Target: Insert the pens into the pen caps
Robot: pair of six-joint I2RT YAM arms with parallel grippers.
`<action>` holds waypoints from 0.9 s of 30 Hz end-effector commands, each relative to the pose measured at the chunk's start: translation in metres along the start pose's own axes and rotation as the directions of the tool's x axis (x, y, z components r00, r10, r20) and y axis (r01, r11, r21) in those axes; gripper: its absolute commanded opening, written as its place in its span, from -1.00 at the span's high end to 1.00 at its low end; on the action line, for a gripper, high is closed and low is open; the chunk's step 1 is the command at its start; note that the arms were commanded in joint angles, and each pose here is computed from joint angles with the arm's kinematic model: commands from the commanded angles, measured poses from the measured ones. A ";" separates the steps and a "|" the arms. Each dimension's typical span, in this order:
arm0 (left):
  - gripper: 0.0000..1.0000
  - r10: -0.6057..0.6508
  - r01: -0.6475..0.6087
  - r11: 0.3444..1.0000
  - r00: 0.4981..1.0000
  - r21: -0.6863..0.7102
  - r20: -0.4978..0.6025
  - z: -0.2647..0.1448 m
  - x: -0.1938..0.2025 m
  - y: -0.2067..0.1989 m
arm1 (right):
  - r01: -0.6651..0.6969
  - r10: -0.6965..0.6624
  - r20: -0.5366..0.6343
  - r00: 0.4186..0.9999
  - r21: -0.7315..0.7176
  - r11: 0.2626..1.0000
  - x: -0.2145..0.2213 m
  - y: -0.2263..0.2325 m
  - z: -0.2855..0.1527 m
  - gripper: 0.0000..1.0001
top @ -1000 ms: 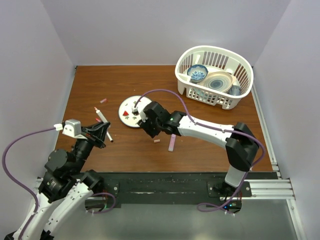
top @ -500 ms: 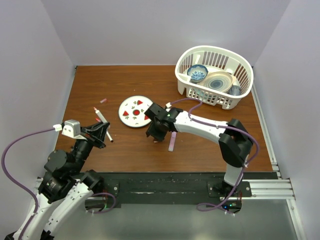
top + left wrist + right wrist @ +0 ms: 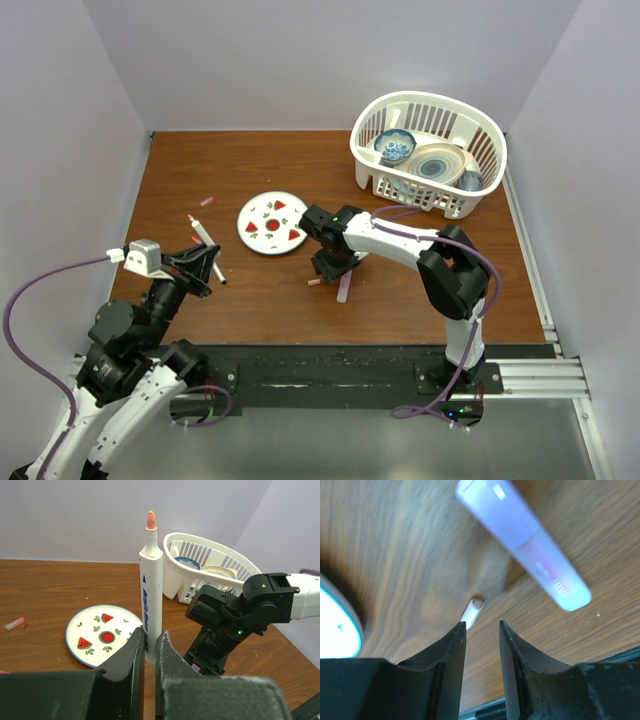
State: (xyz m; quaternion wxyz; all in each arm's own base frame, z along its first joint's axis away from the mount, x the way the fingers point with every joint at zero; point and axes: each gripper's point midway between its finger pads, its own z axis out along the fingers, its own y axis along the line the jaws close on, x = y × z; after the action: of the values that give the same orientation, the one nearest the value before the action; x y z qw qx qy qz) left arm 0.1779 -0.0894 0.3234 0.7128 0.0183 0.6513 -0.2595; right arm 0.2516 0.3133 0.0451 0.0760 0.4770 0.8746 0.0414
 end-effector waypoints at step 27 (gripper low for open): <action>1.00 -0.008 0.008 1.000 0.999 0.011 0.035 -0.001 -0.007 -0.002 | -0.094 0.095 -0.025 0.995 0.056 0.994 0.009 0.015 0.028 0.35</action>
State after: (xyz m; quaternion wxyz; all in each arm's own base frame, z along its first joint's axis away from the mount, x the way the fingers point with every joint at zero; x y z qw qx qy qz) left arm 0.1771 -0.0905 0.3235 0.7123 0.0213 0.6507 -0.2622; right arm 0.2591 0.3225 0.0165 0.0458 0.5049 0.8616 0.0253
